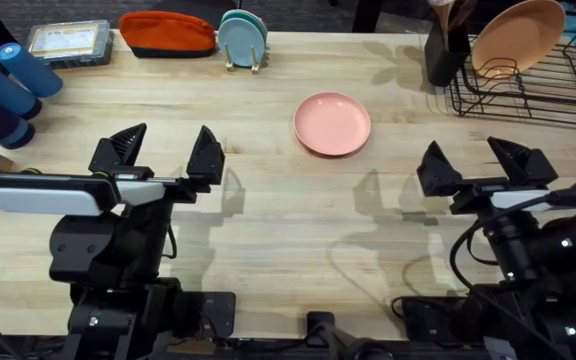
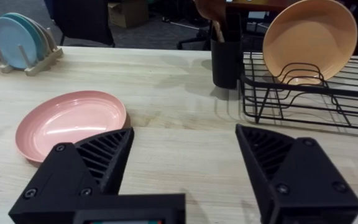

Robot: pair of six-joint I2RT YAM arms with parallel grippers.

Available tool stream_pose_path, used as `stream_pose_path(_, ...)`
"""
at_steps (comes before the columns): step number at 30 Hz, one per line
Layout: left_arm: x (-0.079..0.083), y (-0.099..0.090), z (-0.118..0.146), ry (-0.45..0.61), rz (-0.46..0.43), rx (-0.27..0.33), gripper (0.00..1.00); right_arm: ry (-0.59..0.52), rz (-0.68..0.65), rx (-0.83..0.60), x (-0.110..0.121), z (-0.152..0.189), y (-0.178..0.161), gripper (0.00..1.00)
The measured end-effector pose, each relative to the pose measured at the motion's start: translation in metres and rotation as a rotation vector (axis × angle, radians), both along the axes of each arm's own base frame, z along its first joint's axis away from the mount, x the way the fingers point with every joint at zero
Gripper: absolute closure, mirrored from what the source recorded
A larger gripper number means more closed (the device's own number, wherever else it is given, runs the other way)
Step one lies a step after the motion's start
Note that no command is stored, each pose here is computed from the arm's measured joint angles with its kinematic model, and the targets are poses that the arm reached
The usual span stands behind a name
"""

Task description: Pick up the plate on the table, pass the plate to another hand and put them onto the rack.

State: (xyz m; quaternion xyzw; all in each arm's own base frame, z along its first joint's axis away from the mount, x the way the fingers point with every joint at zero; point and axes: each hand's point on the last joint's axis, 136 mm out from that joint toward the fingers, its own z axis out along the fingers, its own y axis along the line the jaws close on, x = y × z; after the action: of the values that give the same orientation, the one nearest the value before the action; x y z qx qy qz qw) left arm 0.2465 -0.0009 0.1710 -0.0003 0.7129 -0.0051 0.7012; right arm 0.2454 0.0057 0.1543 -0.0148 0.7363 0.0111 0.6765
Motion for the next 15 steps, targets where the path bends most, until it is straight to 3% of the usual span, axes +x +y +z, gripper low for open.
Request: stream_pose_path(15,0.0,0.0,0.0007,-0.003,0.0,0.0,0.007,0.01,-0.01,0.0,-0.0003,-0.002,-0.0018,0.003)
